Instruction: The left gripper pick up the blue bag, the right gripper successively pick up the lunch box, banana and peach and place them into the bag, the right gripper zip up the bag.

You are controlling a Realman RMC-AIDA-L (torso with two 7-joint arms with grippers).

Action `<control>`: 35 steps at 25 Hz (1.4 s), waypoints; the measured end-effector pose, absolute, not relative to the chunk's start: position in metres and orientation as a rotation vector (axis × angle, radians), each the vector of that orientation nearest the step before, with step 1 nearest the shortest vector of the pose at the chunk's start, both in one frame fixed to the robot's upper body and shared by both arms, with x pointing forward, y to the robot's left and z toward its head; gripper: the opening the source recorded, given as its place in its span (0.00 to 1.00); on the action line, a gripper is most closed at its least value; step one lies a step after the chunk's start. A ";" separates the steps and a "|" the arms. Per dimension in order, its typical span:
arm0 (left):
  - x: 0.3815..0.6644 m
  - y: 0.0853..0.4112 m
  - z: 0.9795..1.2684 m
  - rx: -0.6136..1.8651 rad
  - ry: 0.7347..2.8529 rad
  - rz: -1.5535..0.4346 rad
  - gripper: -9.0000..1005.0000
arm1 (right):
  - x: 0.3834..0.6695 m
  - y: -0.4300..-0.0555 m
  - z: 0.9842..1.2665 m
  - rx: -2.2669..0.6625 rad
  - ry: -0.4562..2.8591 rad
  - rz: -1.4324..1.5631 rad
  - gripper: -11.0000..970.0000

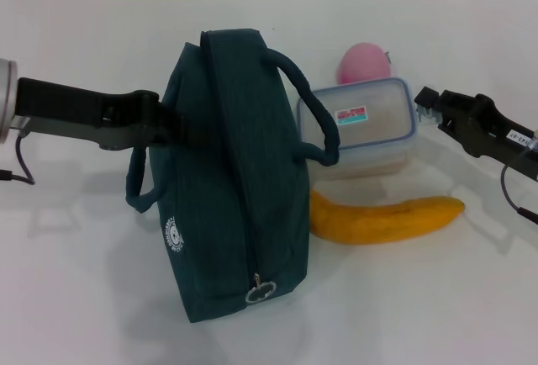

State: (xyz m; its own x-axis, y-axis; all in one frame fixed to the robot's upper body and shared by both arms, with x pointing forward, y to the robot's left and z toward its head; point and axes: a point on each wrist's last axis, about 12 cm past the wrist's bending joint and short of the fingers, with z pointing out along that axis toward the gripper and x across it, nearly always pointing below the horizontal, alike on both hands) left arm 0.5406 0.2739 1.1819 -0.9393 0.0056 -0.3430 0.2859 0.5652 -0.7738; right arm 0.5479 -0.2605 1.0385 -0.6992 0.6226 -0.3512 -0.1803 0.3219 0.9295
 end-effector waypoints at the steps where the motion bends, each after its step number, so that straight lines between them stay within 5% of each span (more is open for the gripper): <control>1: 0.541 0.274 1.182 0.240 2.500 -1.316 0.05 | 0.548 -0.260 1.039 0.390 1.884 1.454 0.26; 8: 0.539 0.275 1.180 0.233 2.502 -1.315 0.05 | 0.543 -0.270 1.039 0.467 1.823 1.470 0.11; 35: 0.538 0.273 1.184 0.256 2.452 -1.367 0.05 | 0.511 -0.306 1.043 0.701 1.562 1.601 0.14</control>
State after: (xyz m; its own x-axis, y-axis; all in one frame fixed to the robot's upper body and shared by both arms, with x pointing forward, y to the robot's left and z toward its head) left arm 0.5378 0.2734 1.1844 -0.9323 0.0004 -0.3616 0.3078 0.5260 -0.7929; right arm 0.5107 -0.3061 1.0430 -0.5467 0.8273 -0.1295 -0.1502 0.0553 0.9871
